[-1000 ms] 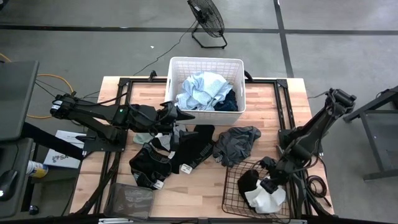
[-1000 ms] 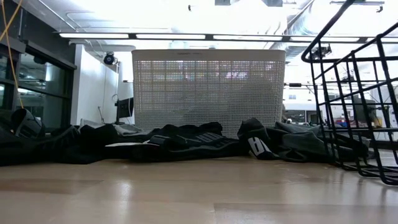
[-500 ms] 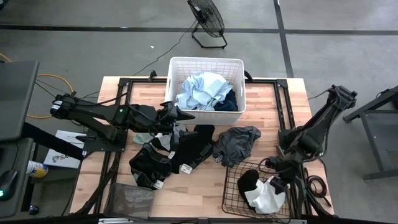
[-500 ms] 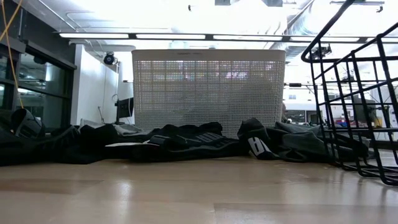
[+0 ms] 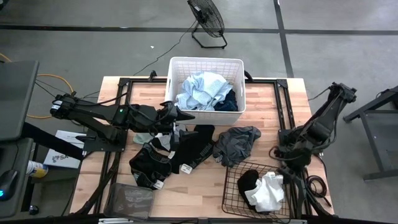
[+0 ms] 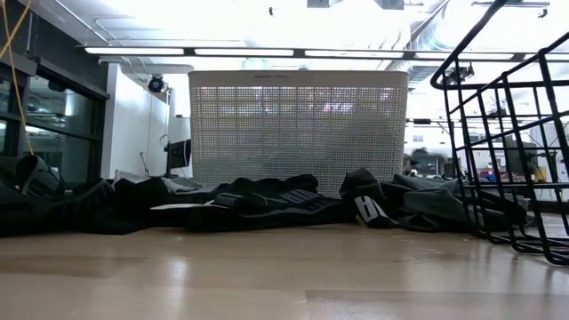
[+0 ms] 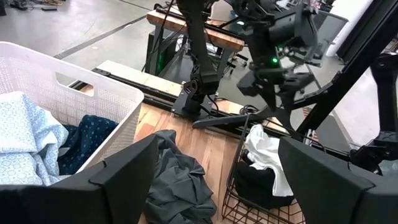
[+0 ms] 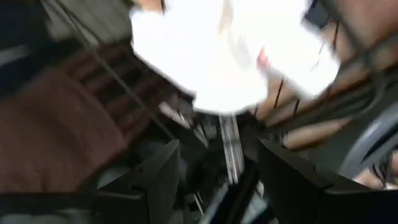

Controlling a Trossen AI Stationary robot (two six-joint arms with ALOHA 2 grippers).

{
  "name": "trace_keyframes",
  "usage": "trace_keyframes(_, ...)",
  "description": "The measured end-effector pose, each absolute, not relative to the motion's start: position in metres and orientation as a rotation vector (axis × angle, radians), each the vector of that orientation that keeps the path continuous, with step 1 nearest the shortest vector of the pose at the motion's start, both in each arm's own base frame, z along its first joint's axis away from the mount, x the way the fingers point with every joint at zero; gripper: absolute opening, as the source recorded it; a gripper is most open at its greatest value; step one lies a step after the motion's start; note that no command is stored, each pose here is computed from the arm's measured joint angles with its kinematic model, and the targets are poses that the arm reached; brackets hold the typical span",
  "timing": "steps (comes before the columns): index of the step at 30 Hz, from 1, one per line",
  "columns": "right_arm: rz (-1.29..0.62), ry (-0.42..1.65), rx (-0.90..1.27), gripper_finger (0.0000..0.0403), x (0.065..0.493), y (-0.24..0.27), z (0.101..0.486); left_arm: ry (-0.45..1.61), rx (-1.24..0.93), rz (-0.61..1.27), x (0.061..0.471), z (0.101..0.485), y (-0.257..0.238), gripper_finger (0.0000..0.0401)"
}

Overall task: Pick & Place Cloths
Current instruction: Put the gray boxer into the wire basket

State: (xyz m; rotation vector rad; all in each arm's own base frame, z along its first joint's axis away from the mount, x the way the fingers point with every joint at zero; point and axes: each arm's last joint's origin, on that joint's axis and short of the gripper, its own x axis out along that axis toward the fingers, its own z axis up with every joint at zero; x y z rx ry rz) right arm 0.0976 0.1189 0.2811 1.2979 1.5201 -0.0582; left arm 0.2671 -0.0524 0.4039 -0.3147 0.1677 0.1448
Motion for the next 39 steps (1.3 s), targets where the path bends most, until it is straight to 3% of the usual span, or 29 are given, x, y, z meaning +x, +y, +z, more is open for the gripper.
trace_keyframes(10,-0.378,0.978,1.208,0.0205,0.091,0.088,0.28,0.167,-0.321,0.145,0.267,0.404,-0.052,0.0328)
trace_keyframes(15,-0.574,0.801,1.12,0.0205,0.092,0.08,0.273,0.167,-0.324,0.146,0.267,0.404,-0.052,0.0328)
trace_keyframes(26,-0.92,0.762,1.045,0.0205,0.112,0.071,0.255,0.166,-0.341,0.147,0.267,0.404,-0.052,0.0328)
trace_keyframes(32,-1.099,0.844,1.056,0.0205,0.125,0.06,0.235,0.166,-0.341,0.147,0.267,0.404,-0.052,0.0328)
trace_keyframes(39,-1.161,0.882,1.083,0.0205,0.13,0.044,0.207,0.166,-0.341,0.147,0.267,0.404,-0.052,0.0328)
